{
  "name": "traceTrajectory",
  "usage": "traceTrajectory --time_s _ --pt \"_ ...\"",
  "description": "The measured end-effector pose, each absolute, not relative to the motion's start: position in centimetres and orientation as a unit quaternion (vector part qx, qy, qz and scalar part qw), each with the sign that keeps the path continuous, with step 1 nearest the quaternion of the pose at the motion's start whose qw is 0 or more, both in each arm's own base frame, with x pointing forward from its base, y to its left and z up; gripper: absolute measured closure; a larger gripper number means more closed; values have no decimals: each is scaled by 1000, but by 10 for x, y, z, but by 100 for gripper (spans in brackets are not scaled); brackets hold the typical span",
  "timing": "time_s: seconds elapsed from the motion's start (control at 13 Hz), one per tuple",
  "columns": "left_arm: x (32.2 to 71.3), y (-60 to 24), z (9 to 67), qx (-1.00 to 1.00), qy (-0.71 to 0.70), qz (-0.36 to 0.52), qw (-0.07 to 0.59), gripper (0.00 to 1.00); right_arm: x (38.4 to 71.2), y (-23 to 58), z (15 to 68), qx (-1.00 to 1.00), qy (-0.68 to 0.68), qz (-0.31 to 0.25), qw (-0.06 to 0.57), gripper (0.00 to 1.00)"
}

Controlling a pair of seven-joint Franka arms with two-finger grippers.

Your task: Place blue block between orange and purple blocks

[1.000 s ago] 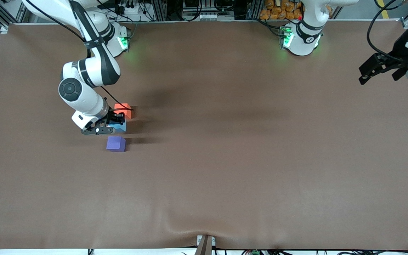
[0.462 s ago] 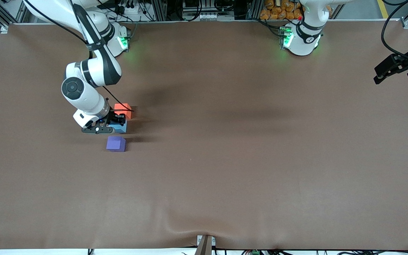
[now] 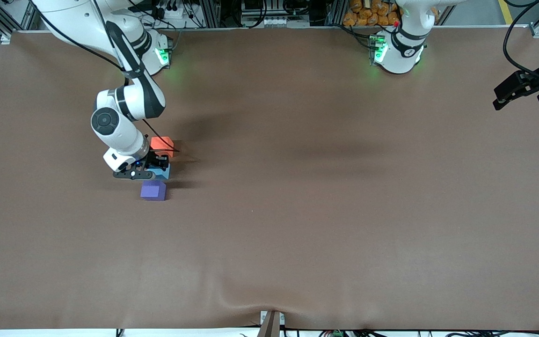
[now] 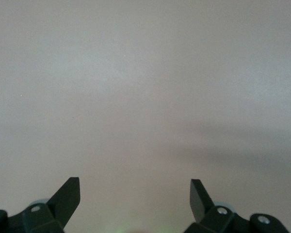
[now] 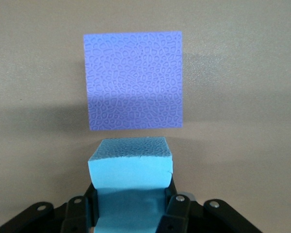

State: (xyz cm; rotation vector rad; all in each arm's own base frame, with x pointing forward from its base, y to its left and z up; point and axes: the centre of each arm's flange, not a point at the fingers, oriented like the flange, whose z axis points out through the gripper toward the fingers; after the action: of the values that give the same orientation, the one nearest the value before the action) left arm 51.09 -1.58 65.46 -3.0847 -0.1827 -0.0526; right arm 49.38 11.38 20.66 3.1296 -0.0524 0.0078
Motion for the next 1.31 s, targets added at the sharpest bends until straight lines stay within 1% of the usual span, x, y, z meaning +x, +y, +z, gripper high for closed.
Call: traceTrajectory --time_s 0.23,0.31,0.54,0.62,0.77,1.0,1.15,1.31 --pt "509 -17 654 -998 -58 -9 26 0 494 113 206 1000 -23 7 5 47" --pt "508 -17 653 -998 -58 -6 27 0 494 112 205 1000 -24 6 5 41" --pt "508 -18 653 -998 -57 -5 27 0 493 106 194 999 -36 -17 12 8" --pt "508 -18 653 -998 -57 -5 27 0 497 107 201 999 -36 -26 13 0" --pt "507 -20 653 -998 -56 -4 27 0 513 113 237 998 -41 -51 15 0" --pt "507 -23 653 -998 -53 -4 28 0 542 137 328 992 -80 -93 22 0" --pt "507 -26 653 -998 -50 -4 28 0 561 153 394 991 -88 -94 22 0" --pt "507 -28 654 -998 -48 -5 28 0 581 149 454 993 -95 -72 13 0"
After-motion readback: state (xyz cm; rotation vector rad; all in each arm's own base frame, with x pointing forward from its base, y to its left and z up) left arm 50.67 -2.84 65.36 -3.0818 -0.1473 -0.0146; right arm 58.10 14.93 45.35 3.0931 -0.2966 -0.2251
